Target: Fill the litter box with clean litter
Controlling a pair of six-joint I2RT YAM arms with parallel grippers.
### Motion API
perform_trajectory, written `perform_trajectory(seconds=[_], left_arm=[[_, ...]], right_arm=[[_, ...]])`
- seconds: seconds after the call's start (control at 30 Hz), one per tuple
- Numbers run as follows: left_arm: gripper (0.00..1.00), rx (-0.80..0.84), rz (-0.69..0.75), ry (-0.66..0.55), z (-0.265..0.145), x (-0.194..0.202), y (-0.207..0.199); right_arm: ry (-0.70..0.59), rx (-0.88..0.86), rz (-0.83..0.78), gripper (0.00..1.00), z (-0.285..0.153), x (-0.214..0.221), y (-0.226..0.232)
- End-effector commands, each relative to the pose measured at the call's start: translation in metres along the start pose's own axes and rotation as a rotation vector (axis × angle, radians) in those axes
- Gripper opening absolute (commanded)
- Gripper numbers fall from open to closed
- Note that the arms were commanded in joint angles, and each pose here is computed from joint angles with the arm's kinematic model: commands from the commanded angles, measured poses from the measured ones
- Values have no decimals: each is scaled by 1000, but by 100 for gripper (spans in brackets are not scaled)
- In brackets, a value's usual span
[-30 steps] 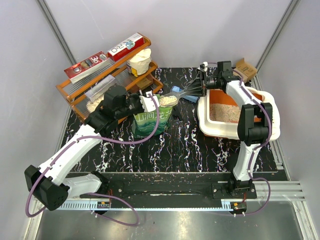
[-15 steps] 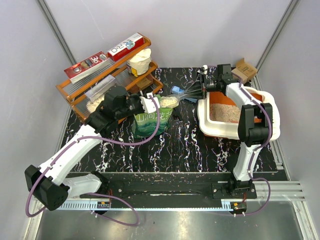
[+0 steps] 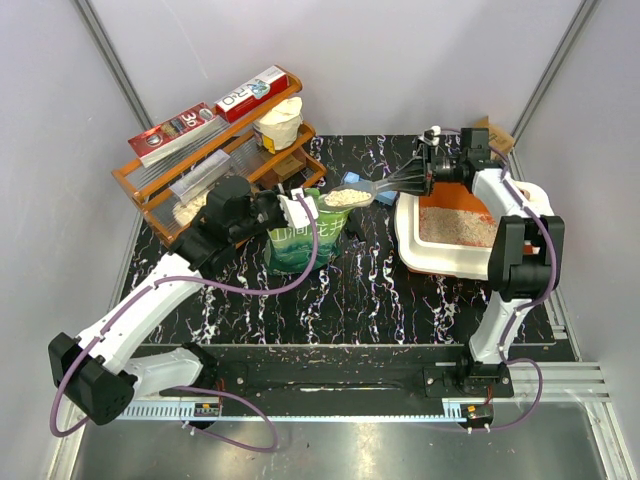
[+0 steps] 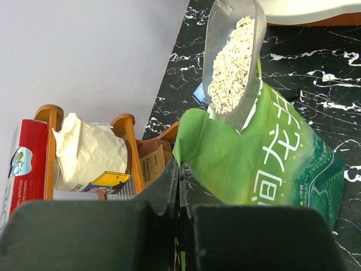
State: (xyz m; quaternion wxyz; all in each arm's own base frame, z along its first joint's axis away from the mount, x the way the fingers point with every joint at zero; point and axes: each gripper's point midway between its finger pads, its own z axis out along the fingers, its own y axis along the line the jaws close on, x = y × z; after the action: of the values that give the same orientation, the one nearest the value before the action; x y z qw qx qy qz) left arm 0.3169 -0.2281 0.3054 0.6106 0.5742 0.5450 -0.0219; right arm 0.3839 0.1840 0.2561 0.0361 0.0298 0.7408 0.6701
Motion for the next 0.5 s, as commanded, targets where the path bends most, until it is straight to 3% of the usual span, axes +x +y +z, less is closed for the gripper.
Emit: perform_trajectory(seconds=[0.0,0.47], left_arm=[[0,-197,69,-93,-22,-34,52],[0,-171,54,-88,-19,-32,46]], right_arm=[[-28,-21,-78,0,-17,5,20],[-58,-44,-93,0,-35,7,32]])
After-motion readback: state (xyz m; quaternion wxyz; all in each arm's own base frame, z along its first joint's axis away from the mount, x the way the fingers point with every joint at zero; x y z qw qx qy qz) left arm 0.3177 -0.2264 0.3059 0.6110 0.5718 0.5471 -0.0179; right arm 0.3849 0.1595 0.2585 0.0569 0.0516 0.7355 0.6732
